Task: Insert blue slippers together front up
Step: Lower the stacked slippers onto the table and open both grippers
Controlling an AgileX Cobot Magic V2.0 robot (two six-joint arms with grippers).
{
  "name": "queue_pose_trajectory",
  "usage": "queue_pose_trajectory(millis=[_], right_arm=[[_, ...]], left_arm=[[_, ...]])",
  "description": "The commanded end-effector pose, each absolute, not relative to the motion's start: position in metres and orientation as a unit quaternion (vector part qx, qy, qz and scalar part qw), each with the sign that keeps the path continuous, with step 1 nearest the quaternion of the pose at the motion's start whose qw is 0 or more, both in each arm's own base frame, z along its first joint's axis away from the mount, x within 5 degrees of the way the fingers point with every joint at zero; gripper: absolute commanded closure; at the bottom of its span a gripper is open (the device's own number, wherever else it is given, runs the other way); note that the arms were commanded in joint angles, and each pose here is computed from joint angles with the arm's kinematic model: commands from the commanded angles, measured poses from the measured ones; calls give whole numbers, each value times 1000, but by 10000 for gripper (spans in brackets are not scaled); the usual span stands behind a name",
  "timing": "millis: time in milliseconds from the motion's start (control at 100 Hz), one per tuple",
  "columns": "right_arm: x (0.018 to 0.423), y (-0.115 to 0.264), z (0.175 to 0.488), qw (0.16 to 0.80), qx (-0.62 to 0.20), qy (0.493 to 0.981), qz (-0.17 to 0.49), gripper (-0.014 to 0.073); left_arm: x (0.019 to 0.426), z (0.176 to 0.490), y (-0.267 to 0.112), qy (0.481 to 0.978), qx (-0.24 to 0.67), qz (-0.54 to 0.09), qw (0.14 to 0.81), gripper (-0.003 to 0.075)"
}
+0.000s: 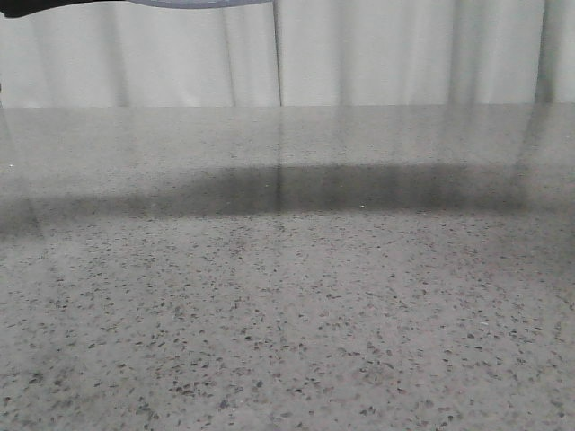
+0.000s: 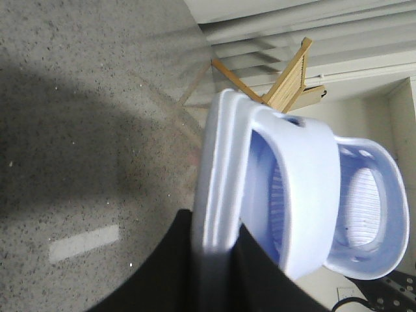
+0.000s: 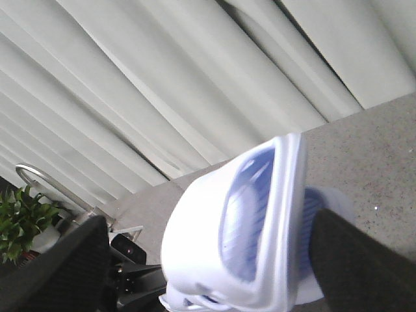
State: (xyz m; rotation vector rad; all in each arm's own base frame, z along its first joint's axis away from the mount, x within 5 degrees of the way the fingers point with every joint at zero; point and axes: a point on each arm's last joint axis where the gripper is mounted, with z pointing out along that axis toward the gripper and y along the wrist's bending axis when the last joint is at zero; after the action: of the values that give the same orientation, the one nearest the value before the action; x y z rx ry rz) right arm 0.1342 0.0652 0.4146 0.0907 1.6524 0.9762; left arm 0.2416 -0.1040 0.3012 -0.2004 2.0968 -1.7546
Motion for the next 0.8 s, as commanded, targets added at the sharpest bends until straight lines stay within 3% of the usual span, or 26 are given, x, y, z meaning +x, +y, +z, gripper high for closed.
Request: queue_pose_trajectory(millis=[0,530,790], right_arm=[[124,60,431,608,35,677,413,44],[112,57,436,621,28,664,416,44],[112,56,435,623,25,665,410,44]], left_arm=[[239,324,-103,713,-62,-664,216,704],[241,313,-100,756,-56,-611,230,704],[245,294,-100,778,-69,-590,205,704]])
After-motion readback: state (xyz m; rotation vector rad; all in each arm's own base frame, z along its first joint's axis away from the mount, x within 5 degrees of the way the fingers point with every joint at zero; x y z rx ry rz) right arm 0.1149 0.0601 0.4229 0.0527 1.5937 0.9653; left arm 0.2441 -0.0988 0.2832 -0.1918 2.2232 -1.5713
